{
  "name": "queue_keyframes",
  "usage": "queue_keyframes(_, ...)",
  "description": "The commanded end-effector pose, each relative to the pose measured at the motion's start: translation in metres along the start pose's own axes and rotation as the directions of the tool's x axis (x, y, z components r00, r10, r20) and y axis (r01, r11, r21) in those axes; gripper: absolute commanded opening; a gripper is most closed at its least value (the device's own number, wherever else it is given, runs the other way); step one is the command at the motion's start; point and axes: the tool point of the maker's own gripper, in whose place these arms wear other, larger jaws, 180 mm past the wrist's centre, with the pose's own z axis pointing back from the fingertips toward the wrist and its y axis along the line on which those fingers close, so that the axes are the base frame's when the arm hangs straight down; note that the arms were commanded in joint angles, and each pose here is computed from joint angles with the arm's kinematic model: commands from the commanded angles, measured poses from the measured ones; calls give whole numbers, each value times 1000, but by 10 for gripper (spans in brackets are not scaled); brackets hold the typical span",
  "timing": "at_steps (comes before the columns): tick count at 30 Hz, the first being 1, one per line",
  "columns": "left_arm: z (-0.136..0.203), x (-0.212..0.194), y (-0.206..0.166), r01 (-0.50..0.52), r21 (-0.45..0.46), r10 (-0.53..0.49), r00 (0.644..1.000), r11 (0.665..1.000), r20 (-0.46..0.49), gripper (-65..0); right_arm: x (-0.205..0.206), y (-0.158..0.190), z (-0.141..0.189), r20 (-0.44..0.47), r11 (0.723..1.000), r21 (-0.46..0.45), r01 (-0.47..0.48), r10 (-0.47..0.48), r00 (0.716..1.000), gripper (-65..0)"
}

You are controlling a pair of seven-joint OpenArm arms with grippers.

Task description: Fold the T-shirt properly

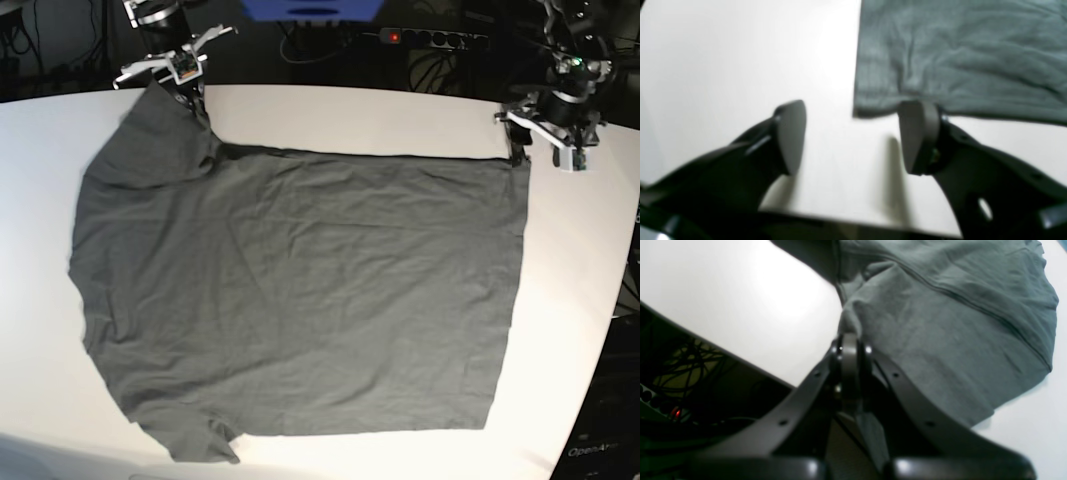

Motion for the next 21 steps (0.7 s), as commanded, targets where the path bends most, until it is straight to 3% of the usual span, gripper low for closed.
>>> queue_keyframes(1,0,7,3,10,4,-10,1000,1000,26,-200,-5,1,4,-22,1000,8,-6,6,1000,-647)
queue_keyframes(10,-22,-27,7,-63,4,63,996,998,-58,-195,-5,1,4,-22,1000,8,-6,6,1000,-647)
queue_keyframes(19,-27,-27,1,-86,-9,85,995,996,-57,-196,-5,1,4,-22,1000,8,-6,6,1000,-647)
queue_keyframes(21,-27,-27,-9,-77,-47,74,996,996,-58,-196,-5,1,4,-22,1000,8,-6,6,1000,-647)
